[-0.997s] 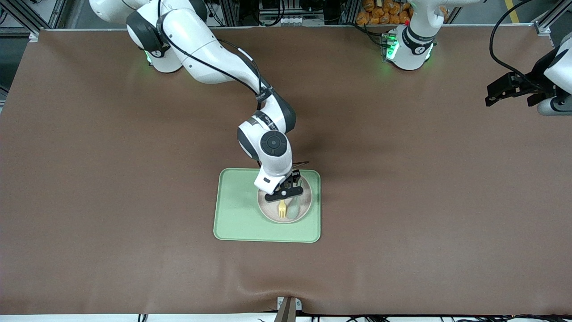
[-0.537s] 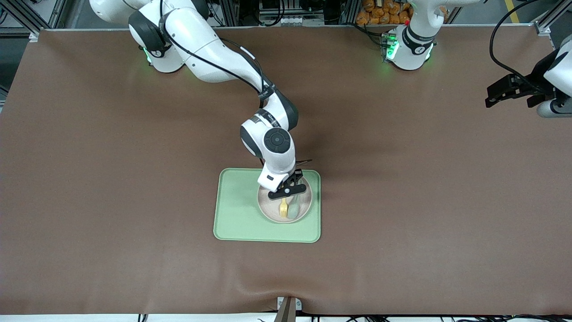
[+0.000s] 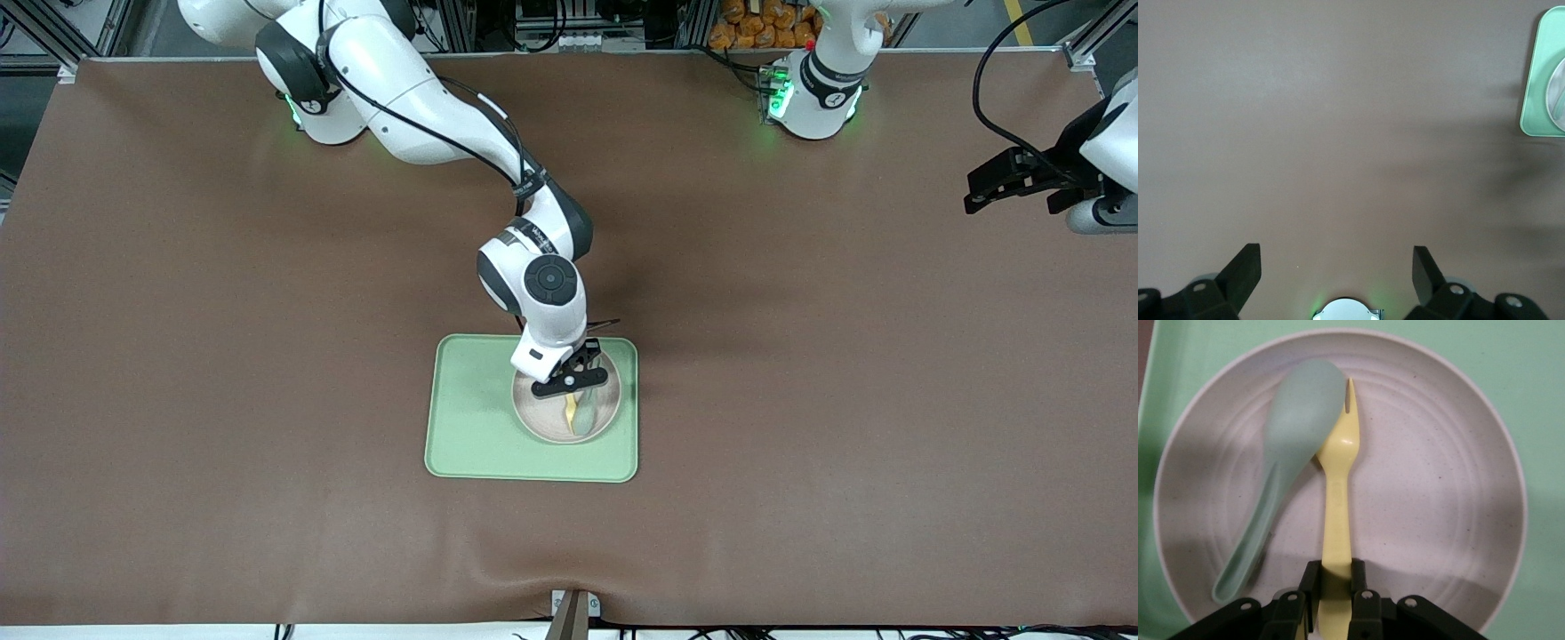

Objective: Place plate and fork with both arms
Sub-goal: 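Lift the fork with the right gripper beside the plate on the tray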

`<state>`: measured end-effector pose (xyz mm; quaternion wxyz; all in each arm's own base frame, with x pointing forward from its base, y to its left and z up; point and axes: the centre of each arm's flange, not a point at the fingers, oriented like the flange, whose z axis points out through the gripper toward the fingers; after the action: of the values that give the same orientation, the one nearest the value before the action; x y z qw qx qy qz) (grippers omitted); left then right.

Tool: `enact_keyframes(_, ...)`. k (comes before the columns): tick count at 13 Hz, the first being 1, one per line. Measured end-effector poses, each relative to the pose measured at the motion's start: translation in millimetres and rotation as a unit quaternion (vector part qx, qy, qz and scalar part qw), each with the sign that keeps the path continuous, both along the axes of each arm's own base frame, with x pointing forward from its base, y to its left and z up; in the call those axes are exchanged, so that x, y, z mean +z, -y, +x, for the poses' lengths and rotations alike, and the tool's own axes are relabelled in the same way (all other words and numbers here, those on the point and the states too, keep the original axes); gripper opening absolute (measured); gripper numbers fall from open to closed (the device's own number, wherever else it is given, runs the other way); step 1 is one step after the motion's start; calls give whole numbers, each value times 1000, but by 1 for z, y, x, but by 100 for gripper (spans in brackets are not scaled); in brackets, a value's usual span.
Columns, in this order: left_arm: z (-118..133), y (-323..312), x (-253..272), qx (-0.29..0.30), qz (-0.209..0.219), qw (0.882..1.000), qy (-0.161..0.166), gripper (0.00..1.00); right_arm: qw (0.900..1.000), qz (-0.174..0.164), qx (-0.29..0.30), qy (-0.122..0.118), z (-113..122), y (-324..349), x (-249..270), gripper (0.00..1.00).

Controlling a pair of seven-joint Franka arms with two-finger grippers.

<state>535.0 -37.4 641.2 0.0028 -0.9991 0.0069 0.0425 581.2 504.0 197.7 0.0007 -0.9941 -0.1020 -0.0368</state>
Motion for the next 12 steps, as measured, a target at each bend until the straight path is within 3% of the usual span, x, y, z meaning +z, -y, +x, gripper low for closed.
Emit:
enact_keyframes(3,0,2,0,-1,0,1000,0,100,1000,-5,-4,-3,3,3,15,22)
enact_keyframes(9,0,1,0,-1,0,1000,0,100,999,-32,-21,-33,13,23,33,22)
enact_keyframes(12,-1,7,0,-7,0,1000,0,100,997,-34,-49,-38,37,58,63,22)
